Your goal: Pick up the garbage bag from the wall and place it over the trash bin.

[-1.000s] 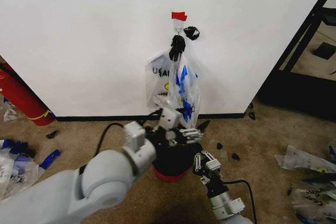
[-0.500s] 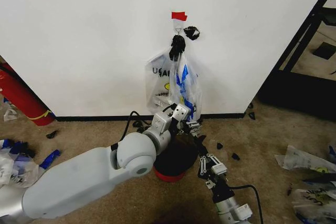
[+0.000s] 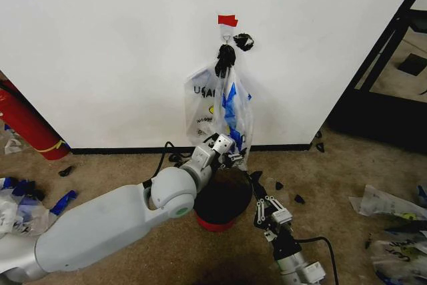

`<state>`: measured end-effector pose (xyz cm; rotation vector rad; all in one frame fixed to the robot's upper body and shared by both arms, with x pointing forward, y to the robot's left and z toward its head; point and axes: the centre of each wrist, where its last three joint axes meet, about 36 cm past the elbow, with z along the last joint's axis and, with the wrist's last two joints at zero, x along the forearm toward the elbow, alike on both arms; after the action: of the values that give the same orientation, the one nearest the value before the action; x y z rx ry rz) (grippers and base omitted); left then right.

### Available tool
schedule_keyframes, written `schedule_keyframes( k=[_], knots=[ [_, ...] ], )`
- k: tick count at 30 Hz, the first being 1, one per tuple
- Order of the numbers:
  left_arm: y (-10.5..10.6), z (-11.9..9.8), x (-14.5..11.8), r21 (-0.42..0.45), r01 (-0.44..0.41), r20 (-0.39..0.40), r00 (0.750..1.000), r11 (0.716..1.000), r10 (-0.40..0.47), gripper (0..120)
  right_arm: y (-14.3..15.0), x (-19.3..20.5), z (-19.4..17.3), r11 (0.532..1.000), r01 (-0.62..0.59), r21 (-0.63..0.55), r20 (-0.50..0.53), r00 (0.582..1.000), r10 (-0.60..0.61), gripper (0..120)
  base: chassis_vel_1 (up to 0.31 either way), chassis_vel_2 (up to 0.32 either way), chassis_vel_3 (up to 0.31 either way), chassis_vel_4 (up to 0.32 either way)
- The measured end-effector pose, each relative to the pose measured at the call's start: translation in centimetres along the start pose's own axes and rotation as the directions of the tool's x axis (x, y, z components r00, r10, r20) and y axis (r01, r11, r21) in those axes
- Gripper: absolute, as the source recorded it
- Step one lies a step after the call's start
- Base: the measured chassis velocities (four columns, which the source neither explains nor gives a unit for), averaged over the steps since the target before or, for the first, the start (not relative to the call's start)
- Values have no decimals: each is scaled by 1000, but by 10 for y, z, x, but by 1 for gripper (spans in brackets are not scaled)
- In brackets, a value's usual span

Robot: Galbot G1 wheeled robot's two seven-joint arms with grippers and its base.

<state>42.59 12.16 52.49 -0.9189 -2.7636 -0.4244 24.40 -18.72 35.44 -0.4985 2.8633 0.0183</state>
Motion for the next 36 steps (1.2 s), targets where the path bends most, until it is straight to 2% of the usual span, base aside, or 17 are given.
schedule_keyframes(
  k=[10, 14, 16, 17, 21, 22, 25, 28, 33, 36],
  knots=[
    [5, 0, 13, -9, 3, 1, 1000, 1000, -3, 66, 2, -4, 0, 1000, 6, -2, 8, 1000, -6, 0, 0, 0, 0, 0],
    [8, 3, 19, -16, -5, -8, 1000, 1000, 5, 61, 2, -5, 0, 1000, 6, -1, 5, 1000, -6, 0, 0, 0, 0, 0],
    [10, 5, 20, -20, -9, -13, 1000, 1000, 9, 52, 2, -5, 0, 1000, 6, -1, 5, 1000, -6, 0, 0, 0, 0, 0],
    [10, 5, 20, -20, -9, -13, 1000, 1000, 9, 52, 2, -5, 0, 1000, 6, -1, 5, 1000, -6, 0, 0, 0, 0, 0],
    [11, 7, 17, -20, -10, -20, 1000, 1000, 9, 32, 4, -5, -1, 1000, 6, -4, 9, 1000, -6, 0, 0, 0, 0, 0],
    [11, 7, 17, -20, -10, -20, 1000, 1000, 9, 32, 4, -5, -1, 1000, 6, -4, 9, 1000, -6, 0, 0, 0, 0, 0],
    [10, 9, 14, -17, -12, -25, 1000, 1000, 11, 22, 4, -5, -2, 1000, 7, -5, 10, 1000, -7, 0, 0, 0, 0, 0],
    [8, 9, 6, -1, -7, -39, 999, 1000, 6, 8, 4, -3, -3, 1000, 6, -4, 6, 1000, -6, 0, 0, 0, 0, 0],
    [7, 7, -1, 13, 4, -46, 999, 1000, -4, 10, 4, -2, -3, 1000, 4, -3, 4, 1000, -4, 0, 0, 0, 0, 0],
    [9, 3, 0, 22, 20, -36, 999, 1000, -19, 6, 0, -2, -2, 1000, -7, 0, 5, 1000, 7, 0, 0, 0, 0, 0]
  ],
)
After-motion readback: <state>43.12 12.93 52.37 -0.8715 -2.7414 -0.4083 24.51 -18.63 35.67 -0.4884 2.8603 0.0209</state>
